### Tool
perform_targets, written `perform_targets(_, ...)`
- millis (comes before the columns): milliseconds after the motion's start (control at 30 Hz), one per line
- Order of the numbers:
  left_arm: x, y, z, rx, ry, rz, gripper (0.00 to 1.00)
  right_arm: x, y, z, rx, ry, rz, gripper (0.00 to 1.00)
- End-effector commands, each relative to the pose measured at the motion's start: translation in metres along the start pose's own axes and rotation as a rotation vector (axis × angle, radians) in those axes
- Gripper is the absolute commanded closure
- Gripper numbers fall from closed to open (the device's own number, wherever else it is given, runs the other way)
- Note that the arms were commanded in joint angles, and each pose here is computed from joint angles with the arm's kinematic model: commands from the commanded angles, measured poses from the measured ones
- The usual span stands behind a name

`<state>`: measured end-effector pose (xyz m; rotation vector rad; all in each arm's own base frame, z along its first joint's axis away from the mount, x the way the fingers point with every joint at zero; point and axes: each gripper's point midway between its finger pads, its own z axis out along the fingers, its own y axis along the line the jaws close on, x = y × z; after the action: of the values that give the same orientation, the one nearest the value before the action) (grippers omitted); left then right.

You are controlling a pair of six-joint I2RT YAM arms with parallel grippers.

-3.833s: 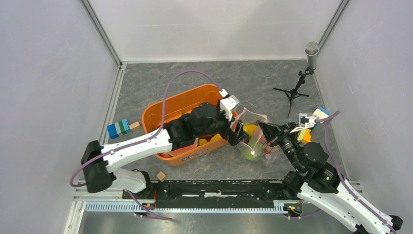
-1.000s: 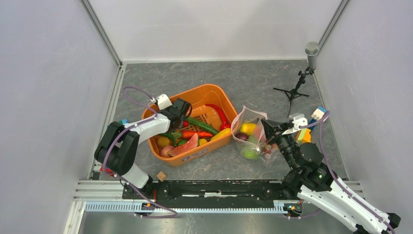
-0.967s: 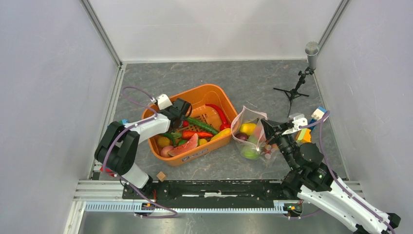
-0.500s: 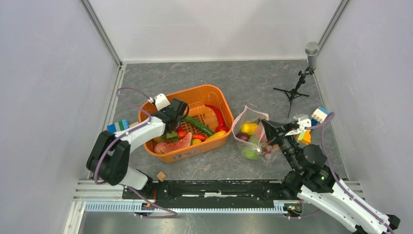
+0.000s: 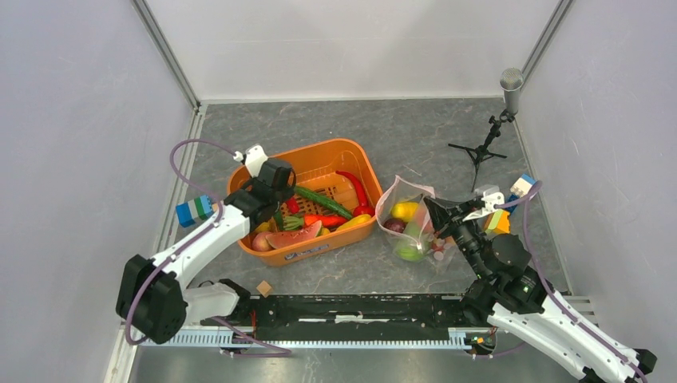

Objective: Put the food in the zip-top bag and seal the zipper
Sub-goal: Pick up the fake vegetable from the bin, then place the fake vegetable in the zipper food storage bag.

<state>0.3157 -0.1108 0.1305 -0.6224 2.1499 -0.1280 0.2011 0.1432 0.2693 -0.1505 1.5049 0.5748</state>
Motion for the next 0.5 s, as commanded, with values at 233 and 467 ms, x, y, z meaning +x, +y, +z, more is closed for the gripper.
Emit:
perform_targets(233,-0.05,-0.026,-0.05,0.256,-0.163,-0.117,0.7,-0.003,0.019,0.008,-0.057,0.023,0.068,0.98)
perform_targets(467,-0.071,-0.047,-0.08,0.4,-0.198,-0.147,0.68,-0.002,0.027,0.013,-0.079,0.026,0.102,0.99)
